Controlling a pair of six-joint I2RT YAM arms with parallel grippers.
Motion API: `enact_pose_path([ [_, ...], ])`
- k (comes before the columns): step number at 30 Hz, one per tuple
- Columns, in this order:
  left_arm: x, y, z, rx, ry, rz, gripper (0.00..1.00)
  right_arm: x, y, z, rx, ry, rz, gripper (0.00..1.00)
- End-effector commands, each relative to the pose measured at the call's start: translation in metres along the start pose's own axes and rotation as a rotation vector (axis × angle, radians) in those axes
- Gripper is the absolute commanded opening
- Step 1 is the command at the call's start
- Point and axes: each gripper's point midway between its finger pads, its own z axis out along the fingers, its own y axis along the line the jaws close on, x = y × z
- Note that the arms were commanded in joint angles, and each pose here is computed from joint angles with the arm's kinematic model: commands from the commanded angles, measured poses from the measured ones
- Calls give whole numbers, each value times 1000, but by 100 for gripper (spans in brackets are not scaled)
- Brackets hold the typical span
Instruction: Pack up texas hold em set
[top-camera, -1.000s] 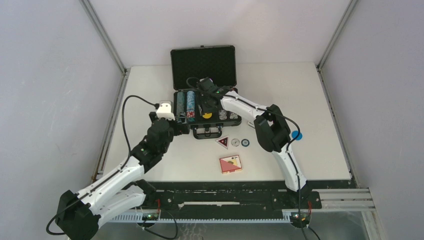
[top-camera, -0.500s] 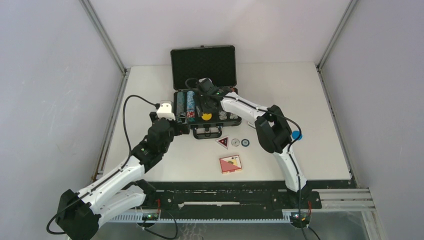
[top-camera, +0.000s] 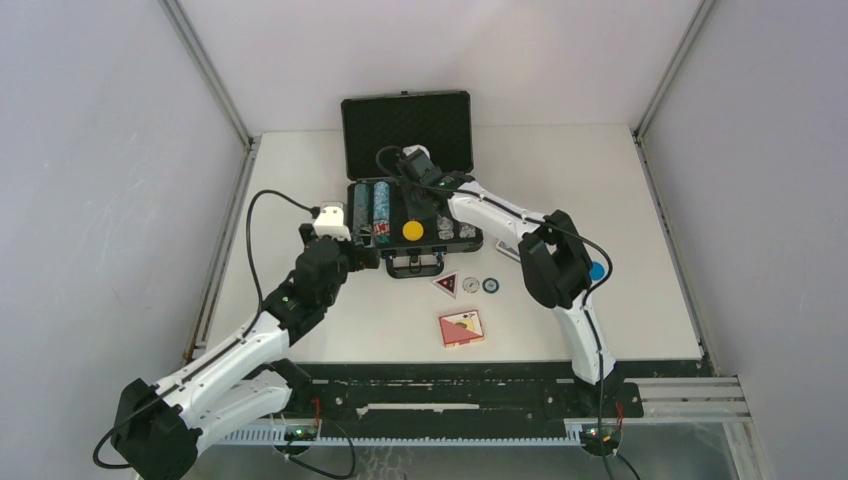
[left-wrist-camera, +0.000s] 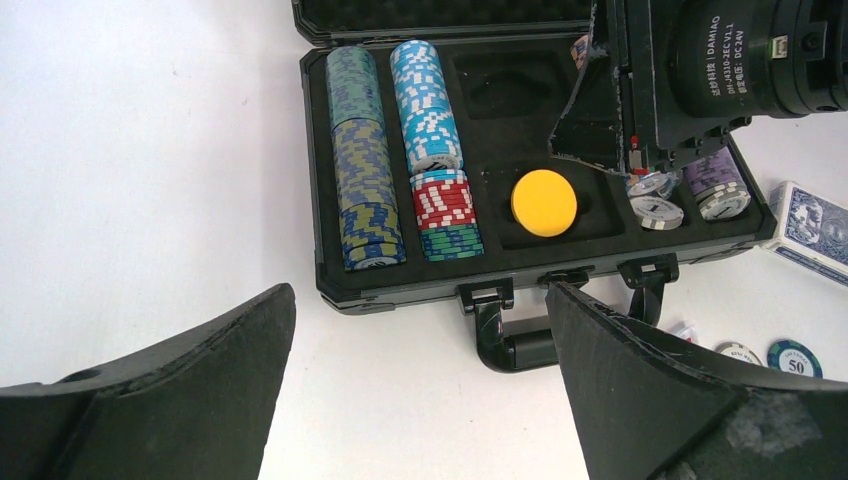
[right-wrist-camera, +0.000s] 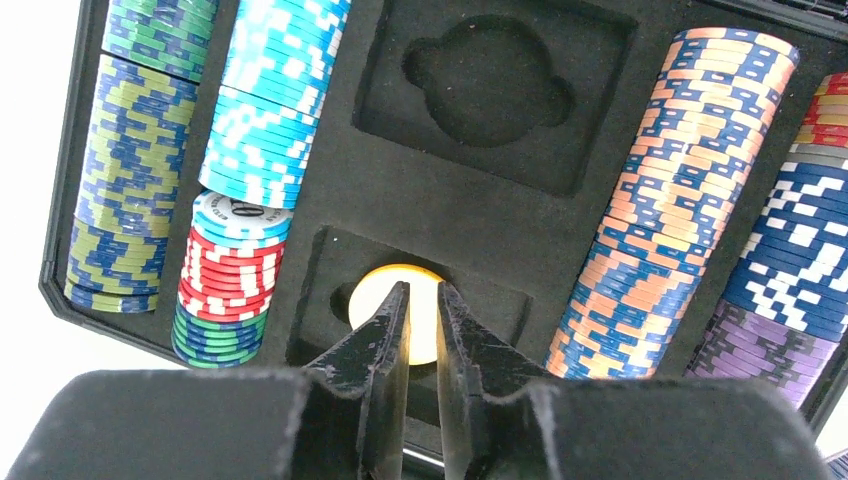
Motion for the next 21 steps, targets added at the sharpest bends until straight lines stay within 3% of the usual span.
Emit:
enact_pose_path([
  [1,-14,-3,-2,5,-38,-3,100,-15,7,2,-19,-38,18,21],
  [12,-13,-4,-2,13,-36,-11,100,31,9,19,-20,58,21,20],
  [21,-14,-6,-2,22,-35,-17,100,13,10,1,-32,-1,17,20],
])
